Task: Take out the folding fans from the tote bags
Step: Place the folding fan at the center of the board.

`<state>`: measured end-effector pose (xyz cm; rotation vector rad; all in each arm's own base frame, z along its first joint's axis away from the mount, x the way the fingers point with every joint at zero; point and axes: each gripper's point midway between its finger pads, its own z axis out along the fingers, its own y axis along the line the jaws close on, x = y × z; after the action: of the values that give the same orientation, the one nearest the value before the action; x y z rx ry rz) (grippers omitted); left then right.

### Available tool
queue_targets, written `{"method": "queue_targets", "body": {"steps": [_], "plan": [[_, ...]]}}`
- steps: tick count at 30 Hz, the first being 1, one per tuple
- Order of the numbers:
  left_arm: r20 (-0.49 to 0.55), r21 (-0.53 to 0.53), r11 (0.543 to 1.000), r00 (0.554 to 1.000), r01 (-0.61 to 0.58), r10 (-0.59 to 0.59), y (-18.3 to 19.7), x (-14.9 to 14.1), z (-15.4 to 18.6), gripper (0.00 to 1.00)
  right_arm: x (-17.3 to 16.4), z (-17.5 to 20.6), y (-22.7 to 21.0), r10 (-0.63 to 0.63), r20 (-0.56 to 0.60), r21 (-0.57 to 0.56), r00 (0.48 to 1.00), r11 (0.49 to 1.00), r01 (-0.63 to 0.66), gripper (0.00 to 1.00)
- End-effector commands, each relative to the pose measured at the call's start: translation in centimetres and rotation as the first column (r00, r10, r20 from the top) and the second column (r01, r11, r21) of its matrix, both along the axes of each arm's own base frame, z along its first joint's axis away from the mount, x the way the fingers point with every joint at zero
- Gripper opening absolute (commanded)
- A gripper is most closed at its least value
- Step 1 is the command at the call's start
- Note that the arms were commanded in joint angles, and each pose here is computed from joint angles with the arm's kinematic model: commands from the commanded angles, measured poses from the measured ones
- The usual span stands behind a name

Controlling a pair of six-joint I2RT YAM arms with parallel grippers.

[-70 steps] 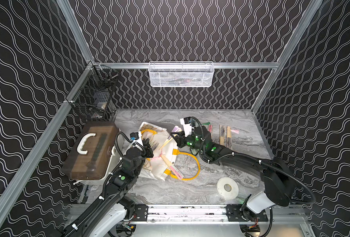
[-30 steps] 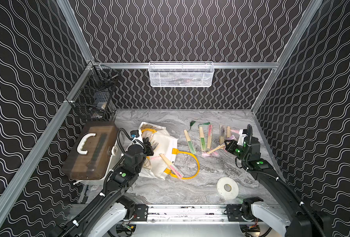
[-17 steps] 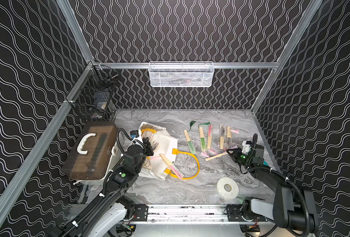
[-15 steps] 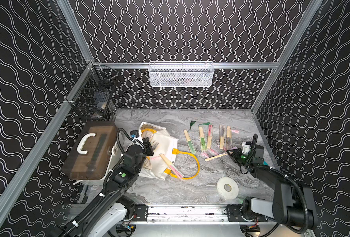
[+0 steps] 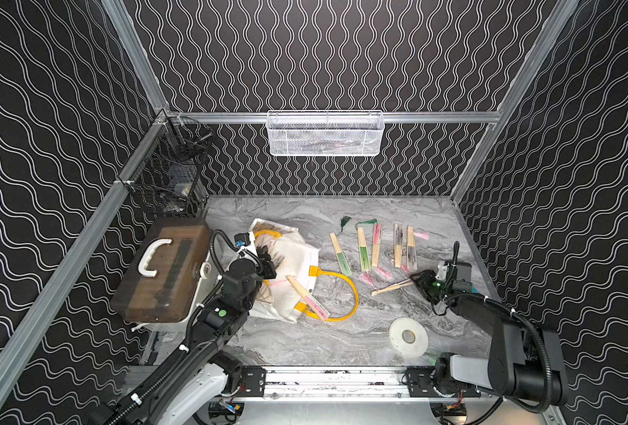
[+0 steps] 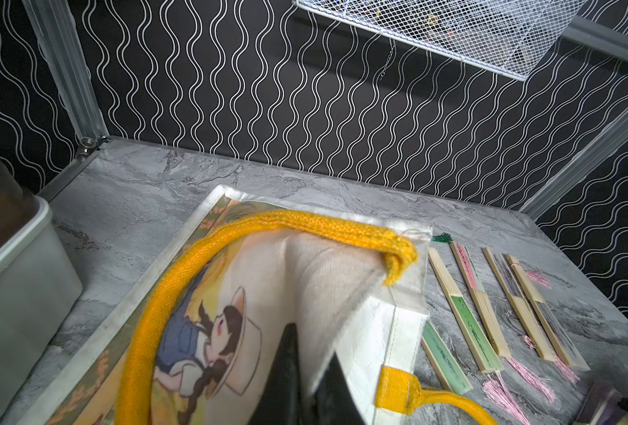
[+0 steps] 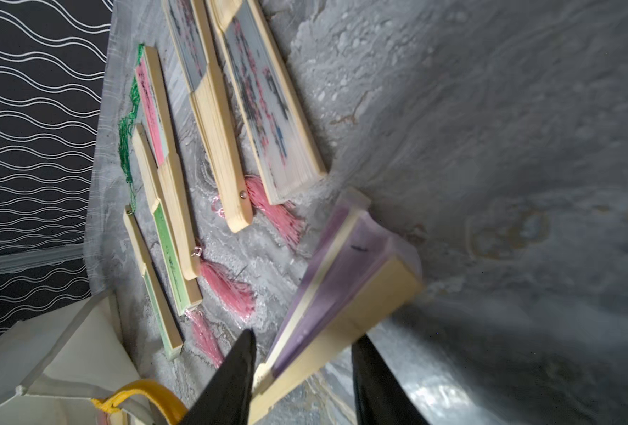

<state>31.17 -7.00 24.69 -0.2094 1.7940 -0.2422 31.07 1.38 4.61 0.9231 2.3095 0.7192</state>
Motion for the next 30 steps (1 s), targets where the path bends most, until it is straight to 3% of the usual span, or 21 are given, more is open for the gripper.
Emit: {"method": "queue_targets", "body": {"steps": [1, 5, 12, 20, 23, 26, 30], "plan": [[0.048, -0.03, 0.999, 0.999, -0.013, 0.014, 0.1, 0.2, 1.4, 0.0, -0.1, 1.1, -0.7, -0.004, 0.006, -0.056, 1.0, 0.998, 0.004, 0.44], [0.051, -0.037, 0.999, 0.999, -0.013, 0.015, 0.1, 0.2, 1.4, 0.0, -0.5, 3.4, -0.9, -0.003, 0.039, -0.091, 0.999, 0.996, 0.007, 0.45], [0.06, -0.042, 0.999, 0.998, -0.007, 0.009, 0.0, 0.1, 1.7, 0.0, -0.8, 4.2, -0.8, -0.007, -0.012, -0.128, 1.0, 0.992, 0.005, 0.44], [0.054, -0.077, 0.997, 0.998, 0.02, -0.016, -0.7, 0.4, 1.4, 0.0, 2.4, 4.8, 3.7, 0.124, 0.037, -0.172, 0.992, 0.978, -0.115, 0.44], [0.06, -0.096, 0.995, 0.998, 0.03, -0.025, -0.9, 0.5, 1.3, 0.0, 3.7, 4.4, 4.5, 0.134, 0.043, -0.137, 0.99, 0.982, -0.127, 0.43], [0.047, -0.104, 0.994, 0.998, 0.035, -0.03, -1.1, 0.6, 0.8, 0.0, 3.9, 3.7, 4.1, 0.106, 0.003, -0.14, 0.994, 0.985, -0.104, 0.42], [0.055, -0.107, 0.994, 0.998, 0.037, -0.032, -1.1, 0.5, 1.0, 0.0, 2.7, 3.6, 2.1, 0.022, -0.067, -0.223, 0.998, 0.974, -0.036, 0.45]]}}
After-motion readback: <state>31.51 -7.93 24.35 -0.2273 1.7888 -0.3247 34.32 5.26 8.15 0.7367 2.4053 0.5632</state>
